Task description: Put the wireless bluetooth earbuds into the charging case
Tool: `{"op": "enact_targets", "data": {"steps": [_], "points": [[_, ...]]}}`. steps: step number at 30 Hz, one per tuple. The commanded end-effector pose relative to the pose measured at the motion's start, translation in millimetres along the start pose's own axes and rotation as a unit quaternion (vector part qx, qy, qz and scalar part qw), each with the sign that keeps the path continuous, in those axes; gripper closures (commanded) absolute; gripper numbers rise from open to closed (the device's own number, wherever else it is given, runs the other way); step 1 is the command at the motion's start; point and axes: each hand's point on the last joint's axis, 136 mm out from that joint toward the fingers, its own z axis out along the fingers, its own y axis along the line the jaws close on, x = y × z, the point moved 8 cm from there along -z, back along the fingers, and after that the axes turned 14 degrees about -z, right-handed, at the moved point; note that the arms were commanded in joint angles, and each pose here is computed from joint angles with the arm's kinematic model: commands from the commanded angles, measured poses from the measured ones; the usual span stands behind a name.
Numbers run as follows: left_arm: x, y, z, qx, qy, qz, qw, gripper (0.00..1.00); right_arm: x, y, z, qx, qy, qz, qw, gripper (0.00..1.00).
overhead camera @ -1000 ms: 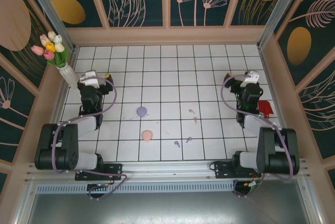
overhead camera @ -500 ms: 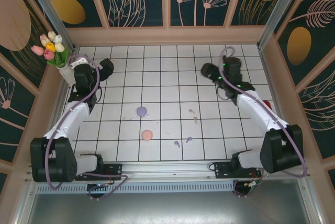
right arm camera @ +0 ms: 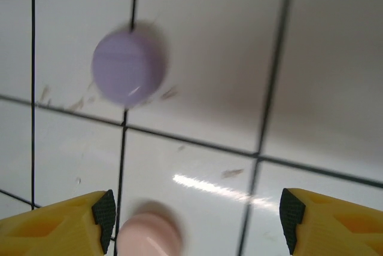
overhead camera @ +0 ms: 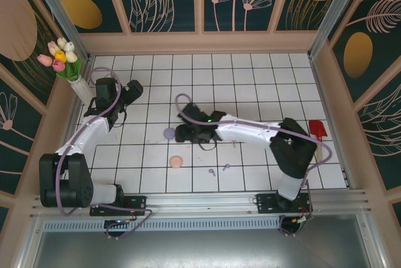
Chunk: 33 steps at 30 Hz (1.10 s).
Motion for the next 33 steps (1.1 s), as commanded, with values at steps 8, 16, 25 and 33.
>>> {"op": "enact_targets", "data": {"steps": [8,16,25,33], "points": [[-11.6,-15.7,-1.5,-0.01,0.001,0.002,1.0,0.01,44.5,58.1,34.7,0.06,0.084,-0.139,0.985,0.22],[-14.1,-19.4,1.0,-0.009,0.004,0.004,1.0,0.01,61.8,57.5,42.8,0.074,0.105,-0.162,0.978,0.21],[-13.0,-18.4,3.9,-0.009,0.008,0.003,1.0,0.01,70.8,42.9,48.4,0.102,0.122,-0.184,0.97,0.21],[-12.3,-19.2,5.1,-0.005,0.013,0.0,1.0,0.01,63.6,10.3,41.5,0.141,0.12,-0.173,0.967,0.22]]}}
